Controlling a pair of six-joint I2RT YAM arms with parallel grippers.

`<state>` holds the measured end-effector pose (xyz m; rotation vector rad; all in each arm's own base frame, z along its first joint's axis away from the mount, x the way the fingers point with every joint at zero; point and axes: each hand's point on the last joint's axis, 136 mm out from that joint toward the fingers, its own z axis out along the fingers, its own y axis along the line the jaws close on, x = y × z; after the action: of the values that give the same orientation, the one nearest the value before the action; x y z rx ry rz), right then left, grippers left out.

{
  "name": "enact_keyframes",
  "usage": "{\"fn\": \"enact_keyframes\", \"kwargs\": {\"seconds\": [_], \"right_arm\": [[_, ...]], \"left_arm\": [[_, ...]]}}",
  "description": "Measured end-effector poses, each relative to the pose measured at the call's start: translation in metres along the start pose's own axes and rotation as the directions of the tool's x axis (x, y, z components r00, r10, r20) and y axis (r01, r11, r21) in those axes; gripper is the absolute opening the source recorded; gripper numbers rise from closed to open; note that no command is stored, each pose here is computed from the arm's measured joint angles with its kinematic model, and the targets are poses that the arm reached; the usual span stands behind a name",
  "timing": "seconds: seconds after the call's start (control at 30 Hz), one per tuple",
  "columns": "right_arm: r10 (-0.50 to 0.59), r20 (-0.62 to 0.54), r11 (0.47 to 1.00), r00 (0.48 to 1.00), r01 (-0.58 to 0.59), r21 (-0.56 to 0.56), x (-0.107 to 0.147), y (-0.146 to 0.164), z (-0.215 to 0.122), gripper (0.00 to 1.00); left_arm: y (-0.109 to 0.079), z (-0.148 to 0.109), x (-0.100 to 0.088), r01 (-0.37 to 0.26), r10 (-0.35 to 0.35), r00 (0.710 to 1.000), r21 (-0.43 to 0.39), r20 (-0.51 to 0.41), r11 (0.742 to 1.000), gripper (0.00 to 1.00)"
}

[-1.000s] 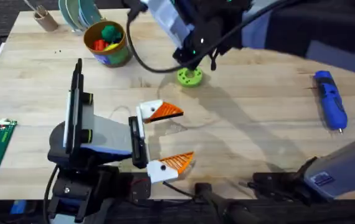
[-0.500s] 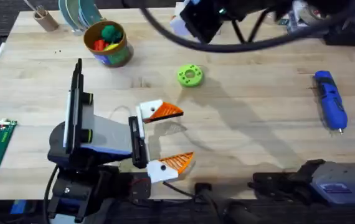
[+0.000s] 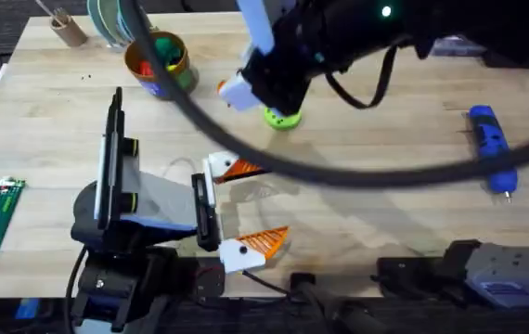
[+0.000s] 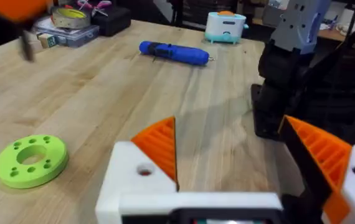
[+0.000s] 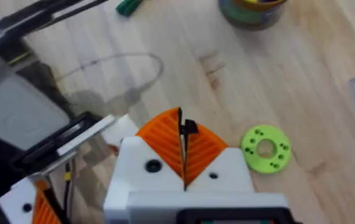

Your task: Pick up the gripper from the table and insert it into the empty holder that is missing its gripper. Then pick up a screw, insert it into the mounting hole, and use the screwdriver to tighten it. Finally, clean up the table by picking up the vegetable and placing it into the bucket.

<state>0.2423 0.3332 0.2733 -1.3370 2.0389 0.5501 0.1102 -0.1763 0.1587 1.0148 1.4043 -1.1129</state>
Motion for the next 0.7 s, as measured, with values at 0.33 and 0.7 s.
{"fn": "enact_keyframes", "kwargs": {"seconds": [0.33,0.7], "right_arm": [[0.005,-0.062,0.998,0.998,-0.009,-0.062,0.012,0.03,0.003,0.008],[-0.004,-0.108,0.996,0.994,-0.005,-0.086,0.022,0.042,0.003,0.008]], "left_arm": [[0.0,0.0,0.0,0.0,0.0,1.0,0.0,0.0,1.0,0.993],[0.0,0.0,0.0,0.0,0.0,1.0,0.0,0.0,1.0,0.992]]}}
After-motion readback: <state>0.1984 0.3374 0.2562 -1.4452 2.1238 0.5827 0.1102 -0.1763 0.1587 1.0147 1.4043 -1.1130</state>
